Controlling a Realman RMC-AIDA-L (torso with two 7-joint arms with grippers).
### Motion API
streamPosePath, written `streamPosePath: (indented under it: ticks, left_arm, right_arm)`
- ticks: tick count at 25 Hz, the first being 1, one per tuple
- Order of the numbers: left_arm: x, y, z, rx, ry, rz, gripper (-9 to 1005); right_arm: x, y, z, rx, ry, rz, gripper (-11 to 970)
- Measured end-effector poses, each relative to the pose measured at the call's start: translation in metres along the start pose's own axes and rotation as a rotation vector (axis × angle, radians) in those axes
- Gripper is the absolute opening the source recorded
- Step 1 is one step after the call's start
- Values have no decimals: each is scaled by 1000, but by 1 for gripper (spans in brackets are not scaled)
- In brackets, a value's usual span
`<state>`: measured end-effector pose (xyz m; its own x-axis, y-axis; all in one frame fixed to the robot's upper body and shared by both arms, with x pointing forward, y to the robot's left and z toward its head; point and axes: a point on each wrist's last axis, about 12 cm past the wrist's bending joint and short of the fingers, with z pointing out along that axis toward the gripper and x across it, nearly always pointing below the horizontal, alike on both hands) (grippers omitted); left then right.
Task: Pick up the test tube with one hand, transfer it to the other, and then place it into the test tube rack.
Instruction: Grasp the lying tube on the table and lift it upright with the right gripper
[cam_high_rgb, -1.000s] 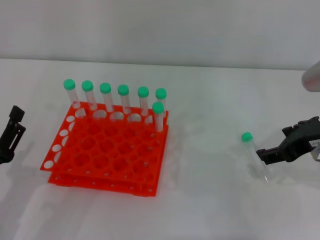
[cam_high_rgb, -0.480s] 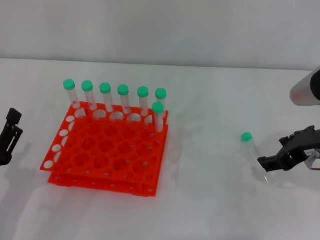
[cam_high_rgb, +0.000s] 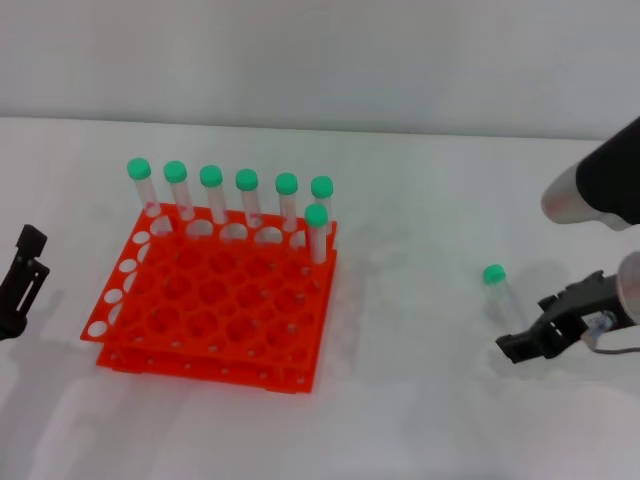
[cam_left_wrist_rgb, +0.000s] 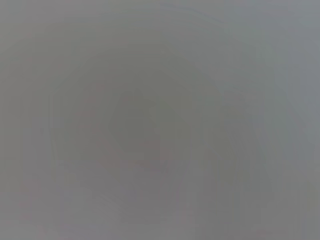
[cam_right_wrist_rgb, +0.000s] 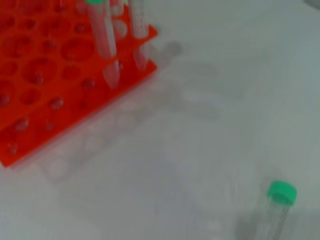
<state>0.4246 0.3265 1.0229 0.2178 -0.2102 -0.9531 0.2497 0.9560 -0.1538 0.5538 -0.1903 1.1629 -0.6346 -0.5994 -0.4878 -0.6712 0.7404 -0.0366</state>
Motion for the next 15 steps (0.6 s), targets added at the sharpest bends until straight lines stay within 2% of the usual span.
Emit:
streamPosePath:
  ticks: [7,15]
  left_arm:
    - [1,1,-4,-12,7,-2,744]
    - [0,4,-15,-51,7,-19,743]
  right_arm:
    - [-9,4,16,-2,1,-4,729]
    - [-17,7,28,47,32,-17,720]
